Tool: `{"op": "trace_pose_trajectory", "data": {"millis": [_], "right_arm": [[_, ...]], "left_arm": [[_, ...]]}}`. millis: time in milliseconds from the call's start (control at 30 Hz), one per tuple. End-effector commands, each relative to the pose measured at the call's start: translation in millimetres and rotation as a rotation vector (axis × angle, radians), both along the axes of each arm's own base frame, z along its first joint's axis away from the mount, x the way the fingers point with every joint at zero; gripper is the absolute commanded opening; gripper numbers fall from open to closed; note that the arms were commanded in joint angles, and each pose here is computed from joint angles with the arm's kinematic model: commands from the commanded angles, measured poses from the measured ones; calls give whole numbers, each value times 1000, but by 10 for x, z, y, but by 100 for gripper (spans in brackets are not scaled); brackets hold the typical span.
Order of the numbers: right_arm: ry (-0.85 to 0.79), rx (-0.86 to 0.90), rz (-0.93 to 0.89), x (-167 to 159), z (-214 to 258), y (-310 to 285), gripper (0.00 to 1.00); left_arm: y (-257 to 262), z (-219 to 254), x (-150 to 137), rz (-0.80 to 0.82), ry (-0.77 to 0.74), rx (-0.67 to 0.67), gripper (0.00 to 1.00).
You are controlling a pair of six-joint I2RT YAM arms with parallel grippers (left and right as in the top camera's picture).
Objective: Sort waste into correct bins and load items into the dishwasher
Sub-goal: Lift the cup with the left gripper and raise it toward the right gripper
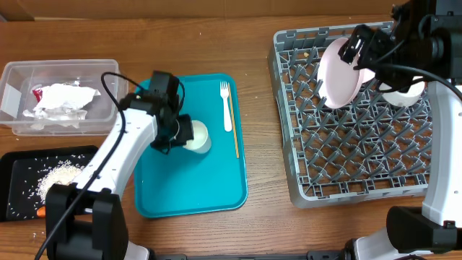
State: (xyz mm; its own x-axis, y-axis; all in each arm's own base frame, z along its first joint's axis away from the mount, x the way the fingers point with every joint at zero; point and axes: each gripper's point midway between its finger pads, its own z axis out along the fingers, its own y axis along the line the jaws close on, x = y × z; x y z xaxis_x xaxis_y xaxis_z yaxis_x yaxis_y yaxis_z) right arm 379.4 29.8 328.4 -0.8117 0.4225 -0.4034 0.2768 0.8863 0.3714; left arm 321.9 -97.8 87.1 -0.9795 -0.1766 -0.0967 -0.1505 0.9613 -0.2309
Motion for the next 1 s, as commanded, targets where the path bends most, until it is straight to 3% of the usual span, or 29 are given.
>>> {"op": "trace_pose_trajectory", "data": {"millis": [0,200,400,567,733,967], "right_arm": [[-24,28,16,18,64,63,100],[-19,204,126,-43,141,400,100],[-163,517,417,-82,643,986,100],[-245,663,597,-144,927,1346,100],[-234,719,618,-96,927,1571,100],[-259,852,761,-226,1126,1725,100]], "left_arm": [[-460,687,237,-99,-136,-340,4],[-564,1536,524,-181,-326,-848,4],[-287,2175,556,-219,-390,-1163,4],[-371,2398,507,-235,-304,-1261,4],[-569,2674,440,-288,-210,-1313,4],[-749,3113,347,-343,-219,-1318,4]]}}
